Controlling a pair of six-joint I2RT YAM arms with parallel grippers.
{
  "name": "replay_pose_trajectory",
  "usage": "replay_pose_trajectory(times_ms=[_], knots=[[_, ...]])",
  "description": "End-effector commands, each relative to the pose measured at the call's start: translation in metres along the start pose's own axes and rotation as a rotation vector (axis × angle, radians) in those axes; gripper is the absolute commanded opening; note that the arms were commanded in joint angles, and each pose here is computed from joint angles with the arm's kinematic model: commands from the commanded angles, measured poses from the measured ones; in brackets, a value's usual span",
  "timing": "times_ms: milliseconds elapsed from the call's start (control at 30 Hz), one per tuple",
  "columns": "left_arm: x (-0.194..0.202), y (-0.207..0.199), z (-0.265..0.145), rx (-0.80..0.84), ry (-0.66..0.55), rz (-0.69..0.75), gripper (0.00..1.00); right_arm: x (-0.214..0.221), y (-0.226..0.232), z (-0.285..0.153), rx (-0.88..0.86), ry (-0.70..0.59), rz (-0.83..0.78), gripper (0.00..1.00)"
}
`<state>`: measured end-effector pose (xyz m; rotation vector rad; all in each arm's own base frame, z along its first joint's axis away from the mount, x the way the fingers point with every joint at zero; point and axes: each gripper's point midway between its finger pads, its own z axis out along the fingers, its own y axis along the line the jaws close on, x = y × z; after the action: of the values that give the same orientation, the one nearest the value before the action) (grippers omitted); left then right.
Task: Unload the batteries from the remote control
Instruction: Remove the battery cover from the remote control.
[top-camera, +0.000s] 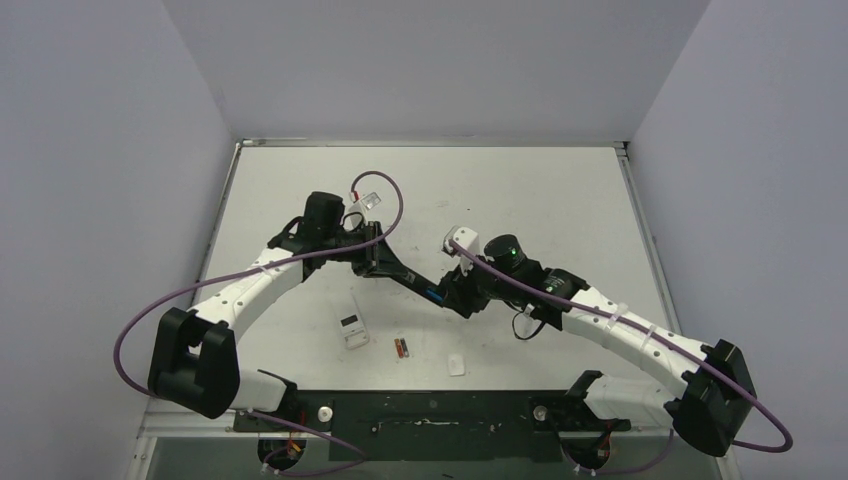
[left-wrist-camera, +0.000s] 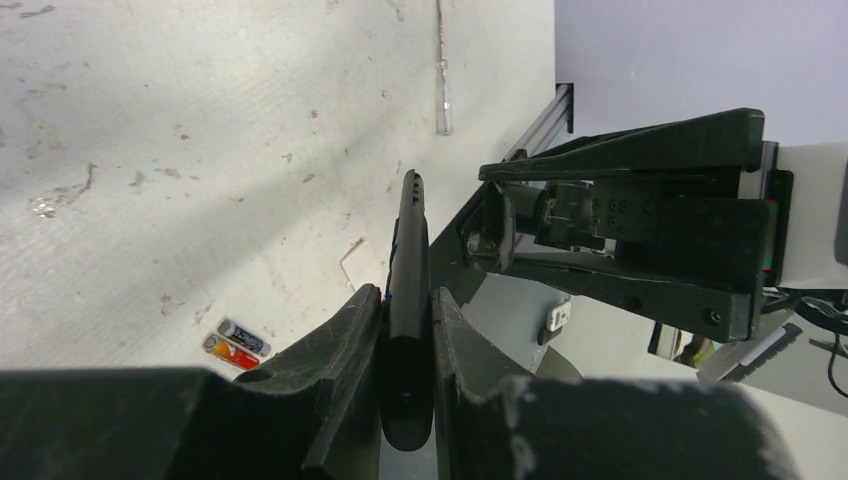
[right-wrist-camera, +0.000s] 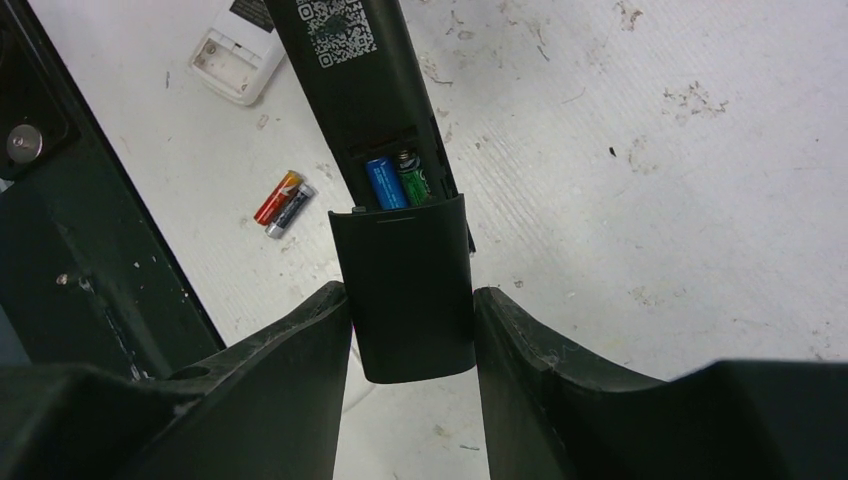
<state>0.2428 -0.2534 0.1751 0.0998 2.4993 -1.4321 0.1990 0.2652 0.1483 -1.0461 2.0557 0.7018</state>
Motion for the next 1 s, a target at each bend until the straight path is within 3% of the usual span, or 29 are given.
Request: replay_pose_trajectory(times_ms=[0,200,500,700,967], knots=[[-0.013,-0.001,-0.002,-0.023,-0.045,0.048,0.0,-0.012,-0.009,-0.009,0.07,-0.061,0.032,0.37],[-0.014,-0.003,-0.002,-0.013,-0.054,0.037,0.0,0.003,-0.022,-0.014,0.167,-0.054,0.129,0.38],[-0.014,0.003,0.0,-0.035,-0.06,0.022,0.0,0.053,-0.052,-0.018,0.424,-0.005,0.42,0.39],[-0.014,0.004,-0.001,-0.041,-0.07,0.019,0.0,0.093,-0.046,-0.008,0.452,0.027,0.61,0.39],[-0.014,0.004,-0.001,-0.039,-0.07,0.019,0.0,0.136,-0.051,-0.005,0.64,0.134,0.723,0.4]])
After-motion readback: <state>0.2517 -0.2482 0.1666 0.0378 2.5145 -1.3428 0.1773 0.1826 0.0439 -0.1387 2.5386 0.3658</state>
